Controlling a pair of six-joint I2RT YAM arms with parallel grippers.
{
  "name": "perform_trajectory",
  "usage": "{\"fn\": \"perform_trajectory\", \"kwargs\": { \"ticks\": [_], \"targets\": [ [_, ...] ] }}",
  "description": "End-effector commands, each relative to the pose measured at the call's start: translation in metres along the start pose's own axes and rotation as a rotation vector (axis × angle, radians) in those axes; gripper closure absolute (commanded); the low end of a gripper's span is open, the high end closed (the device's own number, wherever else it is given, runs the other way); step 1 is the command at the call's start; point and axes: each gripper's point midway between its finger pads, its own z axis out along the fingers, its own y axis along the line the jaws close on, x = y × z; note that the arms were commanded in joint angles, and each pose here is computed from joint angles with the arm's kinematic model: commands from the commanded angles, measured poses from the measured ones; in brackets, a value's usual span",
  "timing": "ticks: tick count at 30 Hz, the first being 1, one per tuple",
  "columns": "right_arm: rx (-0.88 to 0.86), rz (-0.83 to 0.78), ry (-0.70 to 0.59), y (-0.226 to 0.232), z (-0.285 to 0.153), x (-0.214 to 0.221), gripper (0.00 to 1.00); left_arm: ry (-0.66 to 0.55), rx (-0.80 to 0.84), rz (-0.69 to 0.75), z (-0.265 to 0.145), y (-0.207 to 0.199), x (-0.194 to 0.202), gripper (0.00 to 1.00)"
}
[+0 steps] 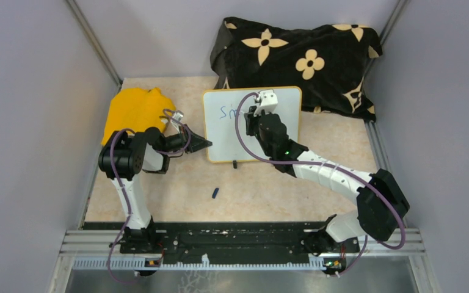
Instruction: Write a sentence on the whiteboard
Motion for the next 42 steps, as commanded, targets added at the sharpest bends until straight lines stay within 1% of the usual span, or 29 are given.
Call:
{"fn": "perform_trajectory", "kwargs": {
  "ticks": [1, 12, 21, 25, 37, 42],
  "targets": [
    [0.003, 0.030, -0.037, -0.001, 0.000, -0.011, 1.00, -0.003, 0.001, 0.014, 0.001, 0.002, -0.001, 1.00],
    [0.007, 0.033, -0.017, -0.007, -0.007, 0.001, 1.00, -0.001, 0.001, 0.012, 0.001, 0.002, -0.001, 1.00],
    [-0.016, 0.066, -0.111, -0.002, -0.016, -0.045, 1.00, -0.001, -0.001, 0.010, 0.001, 0.003, 0.000, 1.00],
    [-0.011, 0.053, -0.130, -0.001, -0.014, -0.057, 1.00, 0.000, 0.001, 0.011, 0.001, 0.003, 0.000, 1.00],
    [0.000, 0.046, -0.140, -0.002, 0.001, -0.066, 1.00, 0.002, 0.003, 0.011, 0.001, 0.002, 0.000, 1.00],
    [0.007, 0.037, -0.129, -0.005, 0.007, -0.062, 1.00, 0.002, 0.004, 0.013, 0.001, 0.002, 0.000, 1.00]
  ]
}}
